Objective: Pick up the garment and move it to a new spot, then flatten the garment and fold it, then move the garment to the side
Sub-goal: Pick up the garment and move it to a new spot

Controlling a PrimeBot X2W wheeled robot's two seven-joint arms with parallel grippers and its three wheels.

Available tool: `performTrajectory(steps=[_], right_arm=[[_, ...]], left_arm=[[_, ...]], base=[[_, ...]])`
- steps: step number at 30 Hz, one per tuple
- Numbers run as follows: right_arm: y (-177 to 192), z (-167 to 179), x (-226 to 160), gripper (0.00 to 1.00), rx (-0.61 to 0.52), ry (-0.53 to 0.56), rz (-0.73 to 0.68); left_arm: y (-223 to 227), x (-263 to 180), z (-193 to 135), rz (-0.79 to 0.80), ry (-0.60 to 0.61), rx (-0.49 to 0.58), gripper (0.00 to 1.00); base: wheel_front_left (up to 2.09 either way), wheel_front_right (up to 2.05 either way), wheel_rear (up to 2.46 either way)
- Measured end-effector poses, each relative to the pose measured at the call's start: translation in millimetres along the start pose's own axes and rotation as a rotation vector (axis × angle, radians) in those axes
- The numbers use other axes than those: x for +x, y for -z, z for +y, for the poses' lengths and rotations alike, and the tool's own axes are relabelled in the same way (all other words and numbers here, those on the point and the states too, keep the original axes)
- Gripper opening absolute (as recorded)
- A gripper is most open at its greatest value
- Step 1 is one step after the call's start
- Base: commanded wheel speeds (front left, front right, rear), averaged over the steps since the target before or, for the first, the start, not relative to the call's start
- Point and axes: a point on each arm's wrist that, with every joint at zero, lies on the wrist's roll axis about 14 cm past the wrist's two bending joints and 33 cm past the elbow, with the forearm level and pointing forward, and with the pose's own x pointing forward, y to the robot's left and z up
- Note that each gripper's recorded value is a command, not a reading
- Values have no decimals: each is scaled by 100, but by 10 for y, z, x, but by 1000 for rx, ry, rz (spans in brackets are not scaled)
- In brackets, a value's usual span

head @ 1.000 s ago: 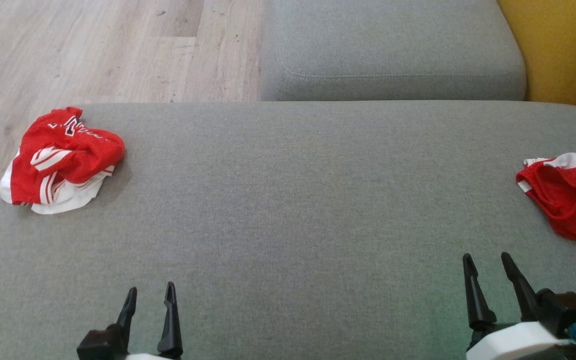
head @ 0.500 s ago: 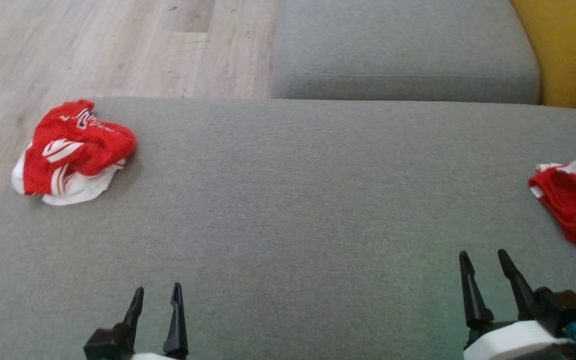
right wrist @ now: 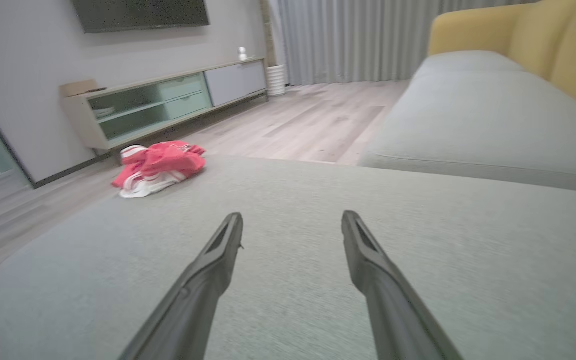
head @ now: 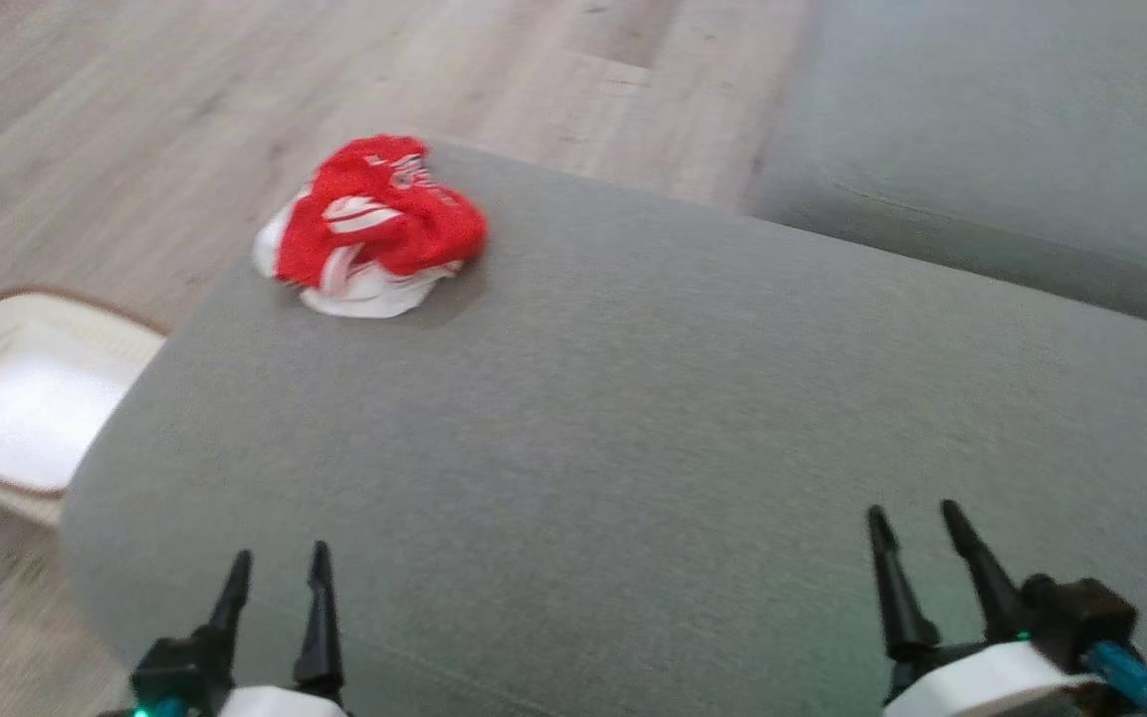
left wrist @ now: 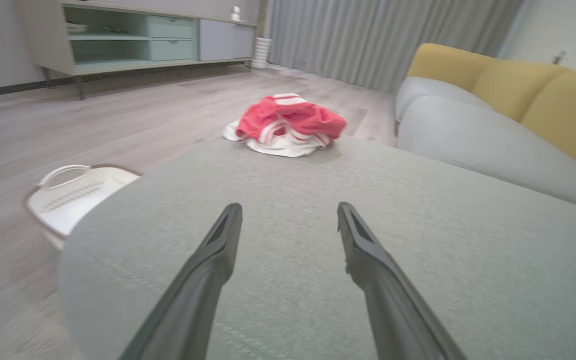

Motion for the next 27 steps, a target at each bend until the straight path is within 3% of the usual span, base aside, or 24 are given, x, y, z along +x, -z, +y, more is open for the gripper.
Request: performTrajectory(steps=[8,17,22,27], right_arm=[[44,589,316,100,-12,-199,25],[51,702,394,100,-33,-239,28],[-71,580,463,100,-51,-205,-8],[-189,395,538,100,-80,-158,-33]], left_arm=[[-90,-274,431,-51,-184,-37,100],[-282,-331,590,-106,-222,-27,100],[-761,-284,671,-200,-196,18,100],[-1651,-2,784,-334,-152,133,100]], base=[[0,0,0],[0,0,0],[0,0,0],[0,0,0]])
